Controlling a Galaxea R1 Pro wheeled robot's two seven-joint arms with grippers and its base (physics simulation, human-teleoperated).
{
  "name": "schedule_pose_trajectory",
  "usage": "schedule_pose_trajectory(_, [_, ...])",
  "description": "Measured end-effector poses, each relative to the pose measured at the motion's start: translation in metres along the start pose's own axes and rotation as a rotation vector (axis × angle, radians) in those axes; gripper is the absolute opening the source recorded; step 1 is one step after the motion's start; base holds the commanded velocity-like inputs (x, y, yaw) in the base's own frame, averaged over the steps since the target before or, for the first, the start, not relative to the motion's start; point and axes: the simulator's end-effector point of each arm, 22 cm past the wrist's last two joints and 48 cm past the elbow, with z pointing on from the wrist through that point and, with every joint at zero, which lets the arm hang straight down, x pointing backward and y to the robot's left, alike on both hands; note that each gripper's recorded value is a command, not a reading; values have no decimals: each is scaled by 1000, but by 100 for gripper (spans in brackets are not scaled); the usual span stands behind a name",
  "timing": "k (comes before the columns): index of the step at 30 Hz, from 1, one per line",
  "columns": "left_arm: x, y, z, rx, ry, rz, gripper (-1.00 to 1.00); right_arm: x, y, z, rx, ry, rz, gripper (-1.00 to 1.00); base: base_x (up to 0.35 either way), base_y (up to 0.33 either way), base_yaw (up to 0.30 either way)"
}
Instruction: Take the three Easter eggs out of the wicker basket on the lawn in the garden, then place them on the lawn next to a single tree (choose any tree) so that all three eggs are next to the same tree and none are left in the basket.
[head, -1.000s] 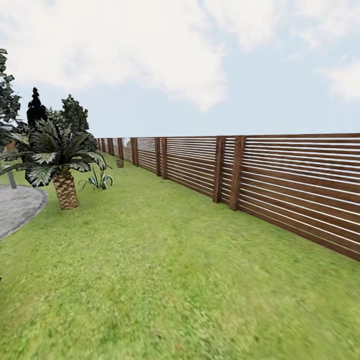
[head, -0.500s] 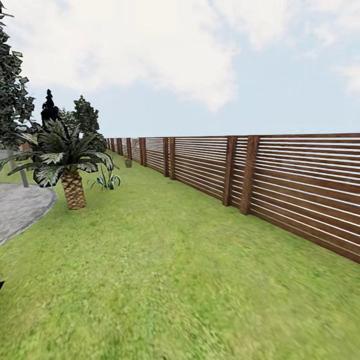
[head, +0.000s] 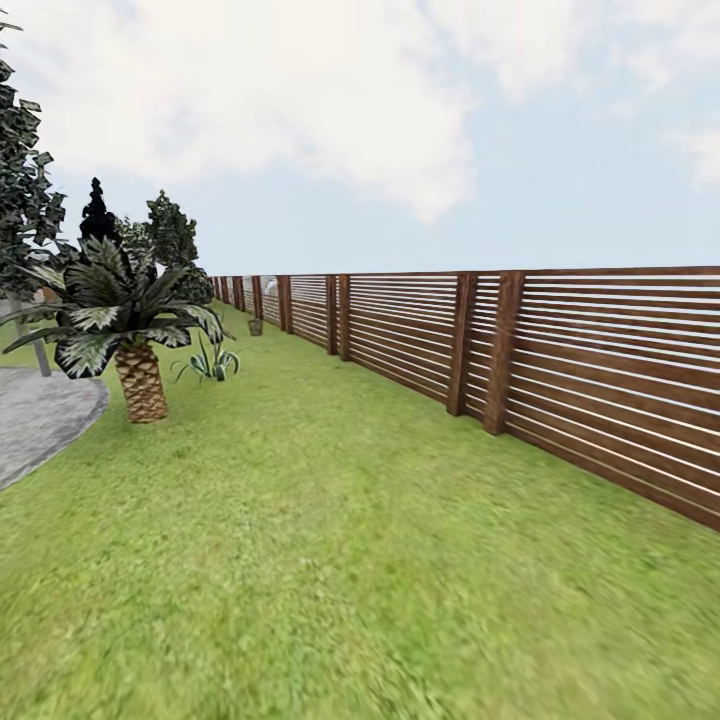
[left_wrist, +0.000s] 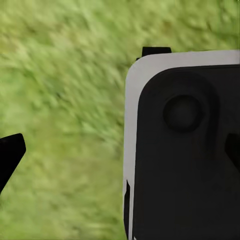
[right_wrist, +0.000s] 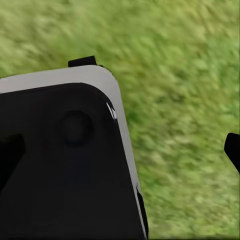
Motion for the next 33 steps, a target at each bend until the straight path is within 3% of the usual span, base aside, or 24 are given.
schedule_pose_trajectory(33, [0, 3, 0, -3, -1, -3, 100, 1, -5, 0, 13, 6, -15, 100, 312, 0, 0])
